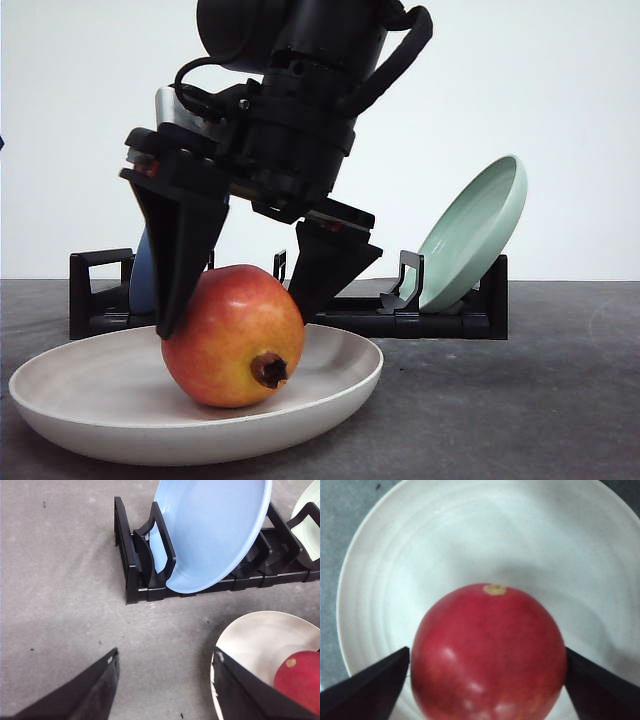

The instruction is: Place pomegranate in white plate

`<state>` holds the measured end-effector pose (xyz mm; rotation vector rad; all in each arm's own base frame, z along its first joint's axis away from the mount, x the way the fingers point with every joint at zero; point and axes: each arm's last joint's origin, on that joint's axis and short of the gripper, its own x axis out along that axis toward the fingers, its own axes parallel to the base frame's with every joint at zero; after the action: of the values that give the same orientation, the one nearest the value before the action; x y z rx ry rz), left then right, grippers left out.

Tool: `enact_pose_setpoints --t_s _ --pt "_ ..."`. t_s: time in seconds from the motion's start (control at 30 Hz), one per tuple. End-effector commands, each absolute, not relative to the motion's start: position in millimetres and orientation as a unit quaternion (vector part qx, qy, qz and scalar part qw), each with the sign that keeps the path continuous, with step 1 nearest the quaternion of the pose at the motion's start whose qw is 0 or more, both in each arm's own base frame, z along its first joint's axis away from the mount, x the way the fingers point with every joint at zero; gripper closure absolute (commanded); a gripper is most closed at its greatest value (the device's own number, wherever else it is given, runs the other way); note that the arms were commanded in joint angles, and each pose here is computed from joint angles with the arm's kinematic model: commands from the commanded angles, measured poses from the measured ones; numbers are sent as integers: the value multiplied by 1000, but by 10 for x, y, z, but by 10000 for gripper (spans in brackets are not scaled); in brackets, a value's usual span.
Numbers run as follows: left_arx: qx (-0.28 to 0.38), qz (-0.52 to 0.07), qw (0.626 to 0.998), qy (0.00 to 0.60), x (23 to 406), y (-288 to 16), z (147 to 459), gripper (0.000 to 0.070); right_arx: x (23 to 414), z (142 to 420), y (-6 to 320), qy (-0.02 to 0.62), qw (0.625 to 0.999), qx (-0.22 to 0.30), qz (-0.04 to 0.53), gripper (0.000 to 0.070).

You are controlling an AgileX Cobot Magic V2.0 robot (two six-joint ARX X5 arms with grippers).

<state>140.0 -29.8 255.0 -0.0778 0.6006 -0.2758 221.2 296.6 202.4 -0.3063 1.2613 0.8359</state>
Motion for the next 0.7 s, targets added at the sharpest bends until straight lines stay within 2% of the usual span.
enact_pose_setpoints --t_s 0.0,0.17,0.33,0.5,0.67 --pt "-34 -136 948 286 1413 -301 2588 347 2216 2057 3035 557 718 -146 391 22" --pt "-33 -136 948 286 1413 -300 2588 347 2174 2230 2991 518 745 -158 390 23" --pt "-33 -136 948 286 1414 -300 2588 347 2060 2388 2830 450 781 -125 416 24" --pt "-33 -136 948 286 1415 -301 2587 347 1898 2438 2493 390 810 -91 429 38" --pt "-33 -136 948 286 1415 -301 2587 347 1756 2407 2094 375 823 -70 422 46"
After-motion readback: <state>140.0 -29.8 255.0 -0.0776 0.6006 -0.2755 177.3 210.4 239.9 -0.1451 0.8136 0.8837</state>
